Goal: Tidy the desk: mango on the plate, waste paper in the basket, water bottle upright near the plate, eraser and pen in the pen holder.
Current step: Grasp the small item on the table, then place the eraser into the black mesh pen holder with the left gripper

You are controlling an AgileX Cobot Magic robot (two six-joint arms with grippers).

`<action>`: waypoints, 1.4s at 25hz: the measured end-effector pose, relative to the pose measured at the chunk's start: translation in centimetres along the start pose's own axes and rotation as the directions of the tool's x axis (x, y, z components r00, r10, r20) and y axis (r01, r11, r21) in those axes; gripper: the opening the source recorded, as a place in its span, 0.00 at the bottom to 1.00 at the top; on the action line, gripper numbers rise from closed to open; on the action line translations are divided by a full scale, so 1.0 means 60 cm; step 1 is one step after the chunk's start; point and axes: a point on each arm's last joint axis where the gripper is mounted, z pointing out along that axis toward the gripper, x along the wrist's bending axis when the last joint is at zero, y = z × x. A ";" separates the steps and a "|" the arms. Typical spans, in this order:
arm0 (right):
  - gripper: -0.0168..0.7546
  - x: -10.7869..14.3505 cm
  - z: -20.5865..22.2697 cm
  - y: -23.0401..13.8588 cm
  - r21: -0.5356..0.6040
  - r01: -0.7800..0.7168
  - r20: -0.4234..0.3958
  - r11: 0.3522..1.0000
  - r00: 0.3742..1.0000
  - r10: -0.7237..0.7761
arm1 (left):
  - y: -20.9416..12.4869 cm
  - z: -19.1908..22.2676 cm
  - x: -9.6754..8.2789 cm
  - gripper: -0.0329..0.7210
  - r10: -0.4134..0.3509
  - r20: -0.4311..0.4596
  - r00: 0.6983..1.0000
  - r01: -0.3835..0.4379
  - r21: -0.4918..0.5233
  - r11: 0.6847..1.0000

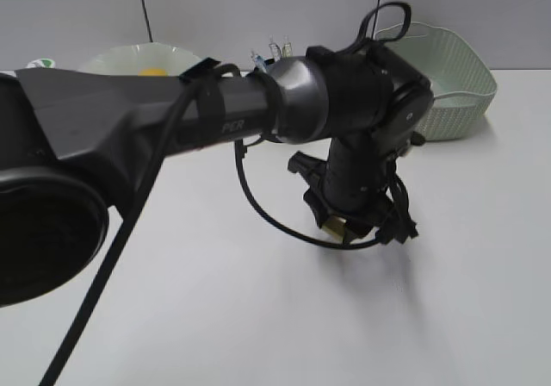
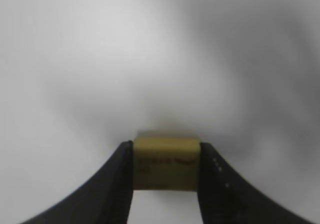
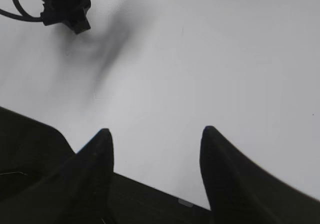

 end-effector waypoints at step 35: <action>0.60 0.000 0.000 0.000 0.000 0.000 0.000 1.000 1.000 0.000 | 0.145 -0.122 0.338 0.44 -0.379 0.240 0.894 0.449 -0.505 0.738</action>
